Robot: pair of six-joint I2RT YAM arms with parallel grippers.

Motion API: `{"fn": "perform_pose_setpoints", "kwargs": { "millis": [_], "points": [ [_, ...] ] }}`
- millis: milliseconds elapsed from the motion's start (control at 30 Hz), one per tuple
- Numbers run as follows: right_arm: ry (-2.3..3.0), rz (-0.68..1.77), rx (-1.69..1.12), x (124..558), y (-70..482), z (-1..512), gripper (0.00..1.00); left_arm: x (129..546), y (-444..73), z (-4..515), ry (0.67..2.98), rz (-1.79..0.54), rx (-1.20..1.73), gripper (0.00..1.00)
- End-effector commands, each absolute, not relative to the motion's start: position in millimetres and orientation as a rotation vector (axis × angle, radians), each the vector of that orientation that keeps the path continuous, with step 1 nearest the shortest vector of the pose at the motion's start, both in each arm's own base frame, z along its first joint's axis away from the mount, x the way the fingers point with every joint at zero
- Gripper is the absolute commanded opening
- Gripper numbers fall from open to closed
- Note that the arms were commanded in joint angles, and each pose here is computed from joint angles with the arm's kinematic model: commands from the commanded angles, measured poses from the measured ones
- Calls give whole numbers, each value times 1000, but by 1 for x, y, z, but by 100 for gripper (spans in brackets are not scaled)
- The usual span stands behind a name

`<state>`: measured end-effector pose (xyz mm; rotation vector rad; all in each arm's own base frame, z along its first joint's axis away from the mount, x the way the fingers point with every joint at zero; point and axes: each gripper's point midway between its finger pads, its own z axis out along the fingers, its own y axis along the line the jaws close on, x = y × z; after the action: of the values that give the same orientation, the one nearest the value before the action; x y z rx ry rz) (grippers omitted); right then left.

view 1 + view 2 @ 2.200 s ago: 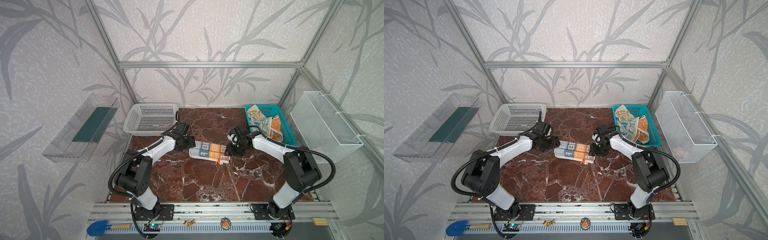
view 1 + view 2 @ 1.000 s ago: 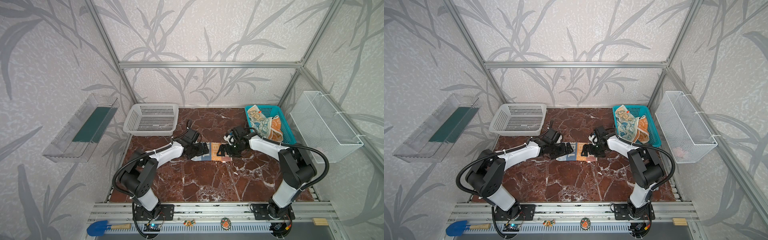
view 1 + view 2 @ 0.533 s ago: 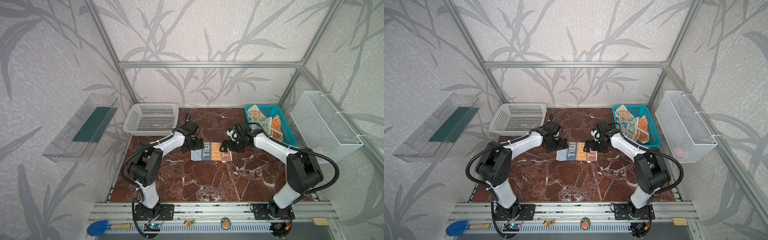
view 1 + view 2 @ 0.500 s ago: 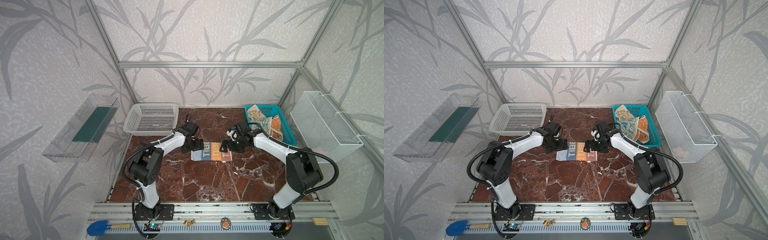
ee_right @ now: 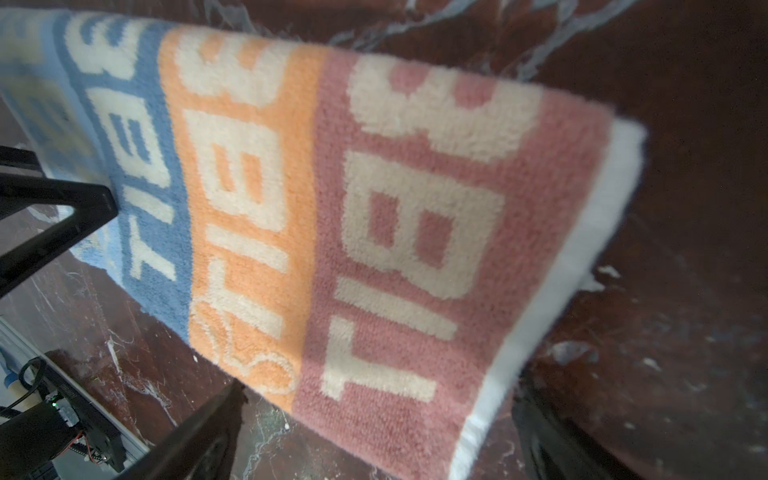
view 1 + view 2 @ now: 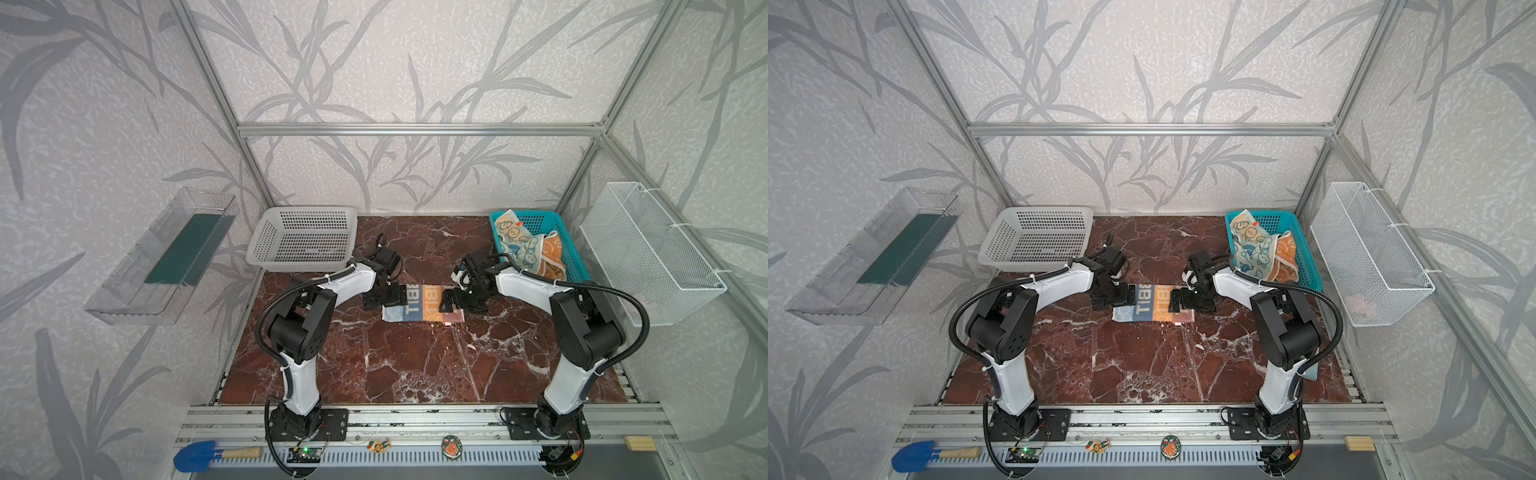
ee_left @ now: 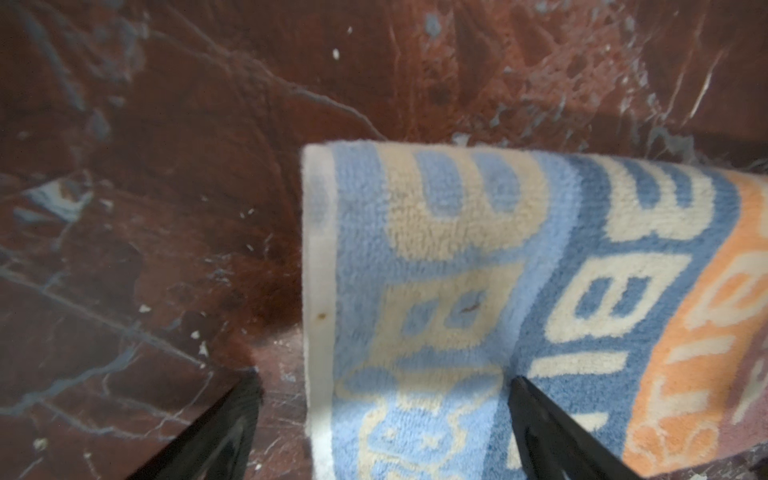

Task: Fold and stack the towels
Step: 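Lift the folded towel's end with the left gripper toward the right gripper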

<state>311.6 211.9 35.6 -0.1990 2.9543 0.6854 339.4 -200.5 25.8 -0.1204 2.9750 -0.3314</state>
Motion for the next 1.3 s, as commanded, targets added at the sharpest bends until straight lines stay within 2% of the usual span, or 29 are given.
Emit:
{"fn": "perform_pose_setpoints", "kwargs": {
  "millis": [0, 333, 467, 833, 967, 1267],
  "points": [
    [2972, 714, -195, 307, 219, 28, 99, 343, -200, 12, 2994, -301, -112, 90],
    [2985, 746, -205, 304, 235, 21, 99, 339, -200, -9, 3019, -293, -96, 66],
    [2987, 748, -225, 302, 242, 20, 99, 338, -200, -11, 3011, -301, -98, 44],
    [2989, 741, -240, 300, 245, 21, 99, 342, -196, 4, 2975, -269, -61, 8],
    [2988, 736, -243, 300, 244, 23, 99, 344, -190, 16, 2970, -213, -25, 1],
    [2913, 742, -291, 313, 249, 58, 99, 374, -166, 83, 2886, -56, 78, 0]
  ]
}}
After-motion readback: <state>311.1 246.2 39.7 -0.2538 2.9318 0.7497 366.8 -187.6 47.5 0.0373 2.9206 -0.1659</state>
